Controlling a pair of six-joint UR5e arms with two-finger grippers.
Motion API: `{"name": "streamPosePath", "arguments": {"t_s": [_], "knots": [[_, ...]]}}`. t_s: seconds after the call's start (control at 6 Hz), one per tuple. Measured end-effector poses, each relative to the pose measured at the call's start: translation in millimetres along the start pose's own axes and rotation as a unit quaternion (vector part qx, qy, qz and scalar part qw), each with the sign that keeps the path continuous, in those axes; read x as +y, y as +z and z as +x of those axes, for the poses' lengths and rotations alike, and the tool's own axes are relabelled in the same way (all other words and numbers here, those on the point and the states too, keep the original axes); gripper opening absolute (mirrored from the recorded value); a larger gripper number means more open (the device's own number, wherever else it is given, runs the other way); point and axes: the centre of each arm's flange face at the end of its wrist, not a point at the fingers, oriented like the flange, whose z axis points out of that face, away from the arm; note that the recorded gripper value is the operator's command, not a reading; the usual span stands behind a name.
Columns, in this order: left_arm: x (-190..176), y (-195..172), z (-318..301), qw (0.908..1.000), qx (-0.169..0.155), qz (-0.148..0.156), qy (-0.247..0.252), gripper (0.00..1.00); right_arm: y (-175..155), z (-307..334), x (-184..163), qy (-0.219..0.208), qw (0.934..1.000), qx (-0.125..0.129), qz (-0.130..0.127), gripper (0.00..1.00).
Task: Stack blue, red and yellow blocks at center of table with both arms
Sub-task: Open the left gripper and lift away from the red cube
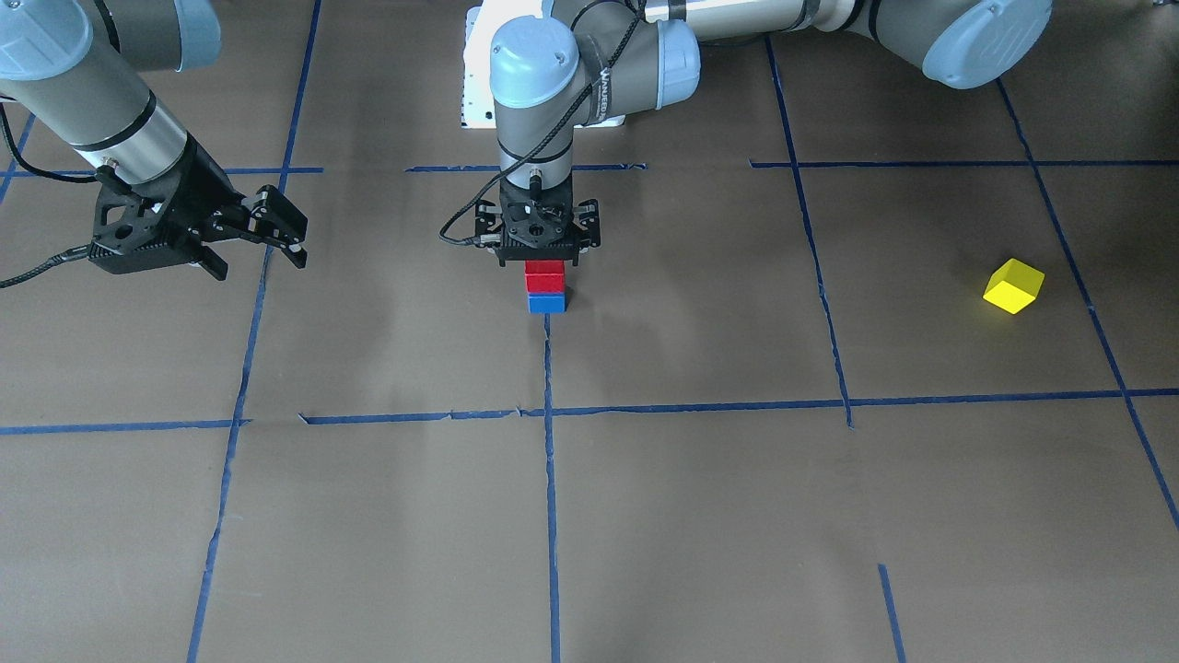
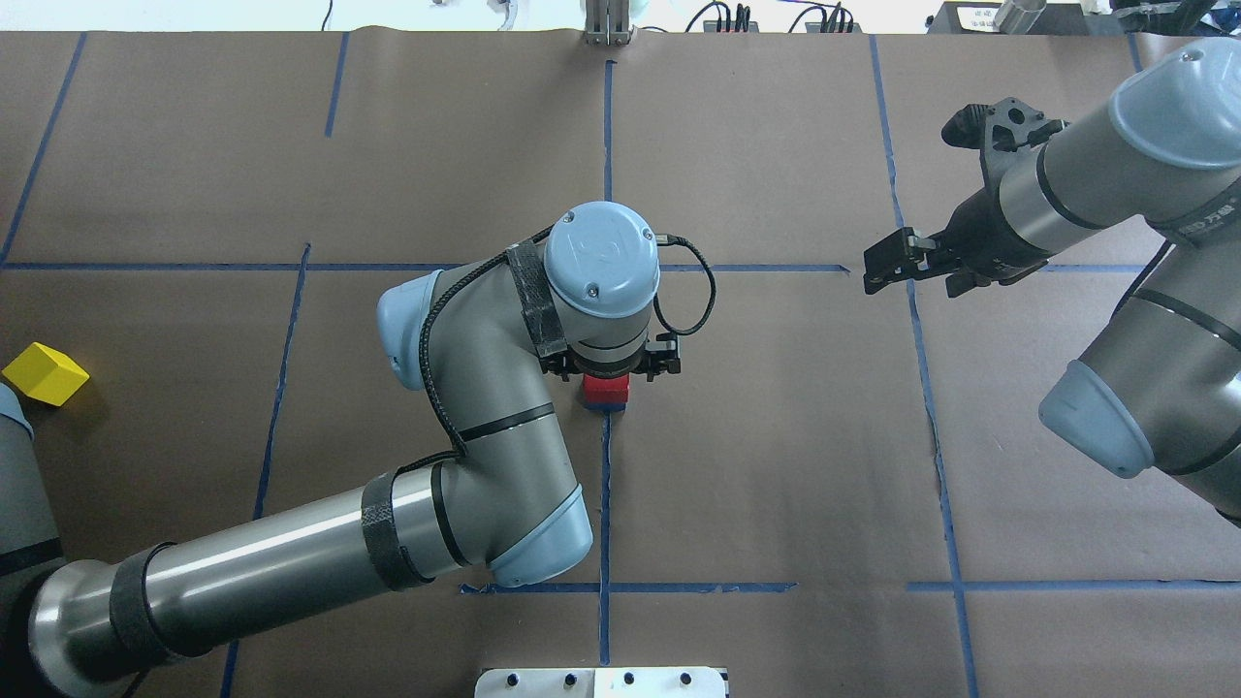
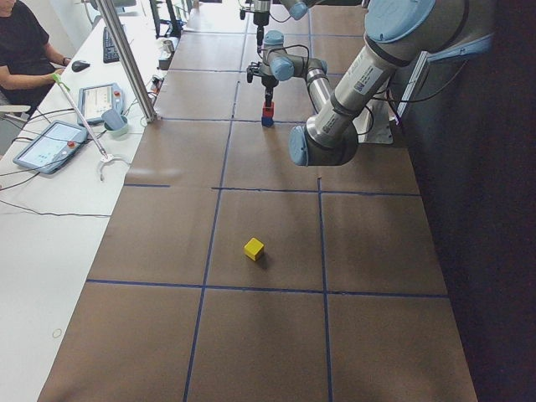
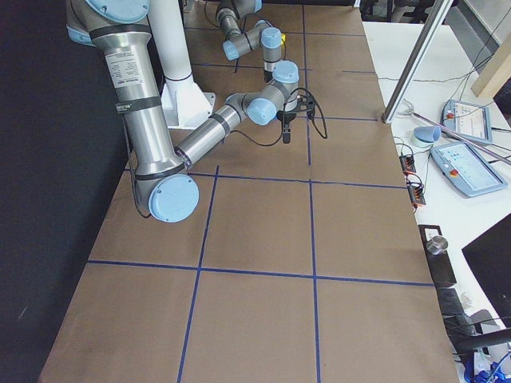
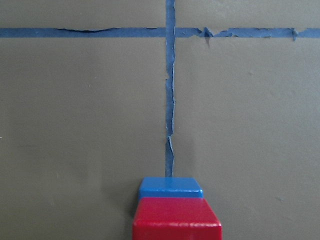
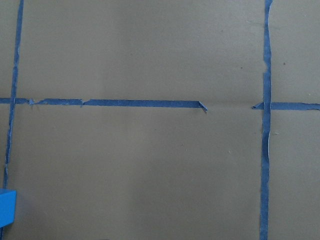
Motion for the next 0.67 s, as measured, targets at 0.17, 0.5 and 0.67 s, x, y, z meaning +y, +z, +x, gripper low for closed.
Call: {"name": "streamPosePath", "arguments": {"t_s": [0.17,0.5,0.67], "knots": [[-6.0,-23.9,-18.7,0.9998,0.016,0.015,0.002,1.0,0.1,0.3,-0.1,0.0,1.0,0.0,0.0,1.0],[-8.1,-56.7,-112.3,0.9972,0.022,0.043,0.058,1.0,-0.3,1.3,0.1,0.001,1.0,0.001,0.0,1.0],[-10.2,-64.5,-172.8,0.9934,0.007,0.051,0.103,1.0,-0.1,1.6,0.4,0.001,1.0,0.001,0.0,1.0]]}}
